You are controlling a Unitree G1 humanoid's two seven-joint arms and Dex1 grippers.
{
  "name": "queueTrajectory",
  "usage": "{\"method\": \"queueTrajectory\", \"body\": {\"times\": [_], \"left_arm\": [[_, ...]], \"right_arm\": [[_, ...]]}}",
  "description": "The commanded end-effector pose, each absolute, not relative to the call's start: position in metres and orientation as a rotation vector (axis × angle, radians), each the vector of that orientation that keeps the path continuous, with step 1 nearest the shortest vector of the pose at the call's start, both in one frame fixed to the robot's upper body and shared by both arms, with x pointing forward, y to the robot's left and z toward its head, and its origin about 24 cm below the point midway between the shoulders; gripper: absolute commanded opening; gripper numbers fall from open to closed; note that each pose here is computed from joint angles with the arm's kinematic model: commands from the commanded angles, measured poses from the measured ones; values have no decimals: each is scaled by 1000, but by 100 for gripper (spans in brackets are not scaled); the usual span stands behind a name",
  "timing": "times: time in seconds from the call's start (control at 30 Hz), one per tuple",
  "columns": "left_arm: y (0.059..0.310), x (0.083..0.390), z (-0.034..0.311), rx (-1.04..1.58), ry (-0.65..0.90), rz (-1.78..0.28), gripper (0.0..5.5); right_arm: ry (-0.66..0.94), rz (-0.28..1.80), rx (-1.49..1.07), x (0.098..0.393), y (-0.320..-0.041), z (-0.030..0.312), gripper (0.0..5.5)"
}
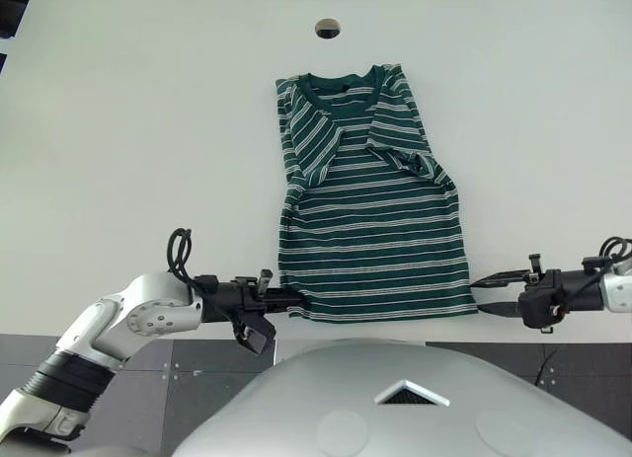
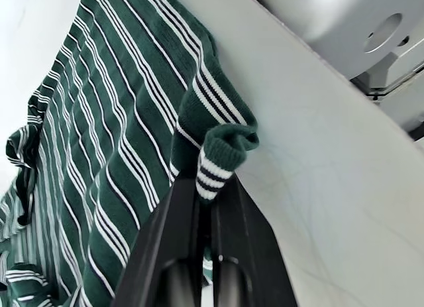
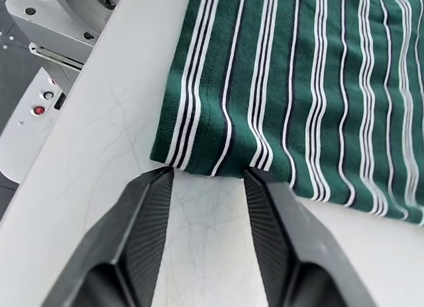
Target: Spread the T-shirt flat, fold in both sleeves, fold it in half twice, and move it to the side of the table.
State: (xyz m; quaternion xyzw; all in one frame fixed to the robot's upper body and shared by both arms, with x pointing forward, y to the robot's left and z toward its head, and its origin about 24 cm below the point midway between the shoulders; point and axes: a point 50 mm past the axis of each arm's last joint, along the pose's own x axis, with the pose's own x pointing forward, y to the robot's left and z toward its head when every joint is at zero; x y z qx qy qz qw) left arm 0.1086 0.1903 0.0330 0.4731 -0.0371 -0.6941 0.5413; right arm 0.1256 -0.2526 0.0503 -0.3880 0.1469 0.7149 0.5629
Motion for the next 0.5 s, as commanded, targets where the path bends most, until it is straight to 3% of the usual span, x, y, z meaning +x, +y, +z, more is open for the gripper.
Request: {"method": "queueTrajectory", "body": {"times": [0.03,0.3,0.5], "left_arm": [[197,107,22,1177,-7,-1680,10],[197,106,18,1175,-9,-1676,10],[197,106,16,1177,-15,-1675,10]], "right_arm": [[375,1746,-961,116,-252,39,200],[316,1757,-955,115,-241,36,200],[319,1751,-944,117,-242,37,97]]}}
